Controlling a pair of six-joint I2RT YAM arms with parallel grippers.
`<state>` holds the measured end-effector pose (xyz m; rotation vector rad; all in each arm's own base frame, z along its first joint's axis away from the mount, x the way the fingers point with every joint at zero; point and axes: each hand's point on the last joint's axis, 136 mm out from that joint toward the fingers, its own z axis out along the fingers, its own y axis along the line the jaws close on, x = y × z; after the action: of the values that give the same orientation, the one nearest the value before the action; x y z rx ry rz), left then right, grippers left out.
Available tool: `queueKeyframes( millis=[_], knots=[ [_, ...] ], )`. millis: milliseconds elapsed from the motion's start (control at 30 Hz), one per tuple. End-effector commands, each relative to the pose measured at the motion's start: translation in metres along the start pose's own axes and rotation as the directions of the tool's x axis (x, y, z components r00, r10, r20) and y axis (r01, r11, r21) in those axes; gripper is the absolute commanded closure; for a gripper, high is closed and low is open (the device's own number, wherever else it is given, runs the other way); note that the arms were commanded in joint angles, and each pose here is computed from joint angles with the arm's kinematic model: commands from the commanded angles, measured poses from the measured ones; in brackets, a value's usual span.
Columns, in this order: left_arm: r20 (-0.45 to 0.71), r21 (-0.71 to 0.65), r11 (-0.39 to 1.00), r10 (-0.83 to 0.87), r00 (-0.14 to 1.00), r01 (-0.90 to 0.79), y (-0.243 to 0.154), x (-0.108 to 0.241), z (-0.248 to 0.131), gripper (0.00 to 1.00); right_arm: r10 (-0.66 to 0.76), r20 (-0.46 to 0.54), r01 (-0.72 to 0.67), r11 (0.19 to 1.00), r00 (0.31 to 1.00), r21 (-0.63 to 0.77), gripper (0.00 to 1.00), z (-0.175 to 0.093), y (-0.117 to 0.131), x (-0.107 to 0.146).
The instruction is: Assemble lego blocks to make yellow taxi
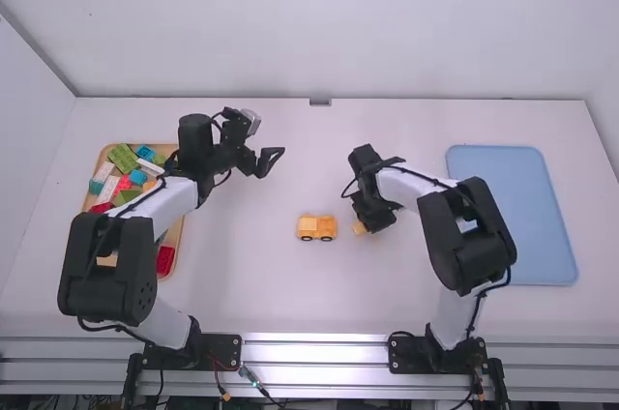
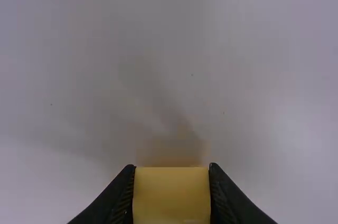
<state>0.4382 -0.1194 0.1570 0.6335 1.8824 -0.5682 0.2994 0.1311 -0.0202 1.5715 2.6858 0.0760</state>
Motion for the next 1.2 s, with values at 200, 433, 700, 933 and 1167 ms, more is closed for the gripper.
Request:
queueKeyframes(
  millis=[200,433,700,933,1167],
  knots=[
    [0.017,0.051,0.999,0.005,1.0,-0.006,-0.008,-0.006,0.0,0.01,0.168,-0.061,-0.175,0.974,0.984,-0.142,1.0,-0.001,-0.005,-0.006],
    [0.016,0.053,0.999,0.004,1.0,-0.005,-0.009,-0.005,0.001,0.01,0.281,-0.18,-0.301,0.949,0.942,-0.095,1.0,0.004,-0.018,-0.005],
    [0.014,0.061,0.998,0.007,1.0,-0.008,-0.012,-0.005,0.002,0.01,0.408,-0.183,-0.425,0.903,0.895,-0.066,0.96,0.004,-0.019,-0.002],
    [0.014,0.061,0.998,0.007,1.0,-0.007,-0.012,-0.005,0.002,0.01,0.403,-0.208,-0.426,0.901,0.891,-0.078,0.56,0.003,-0.014,0.001],
    [0.013,0.06,0.998,0.006,1.0,-0.007,-0.012,-0.005,0.002,0.01,0.401,-0.22,-0.426,0.902,0.889,-0.078,0.01,0.002,-0.013,0.002]
  ],
)
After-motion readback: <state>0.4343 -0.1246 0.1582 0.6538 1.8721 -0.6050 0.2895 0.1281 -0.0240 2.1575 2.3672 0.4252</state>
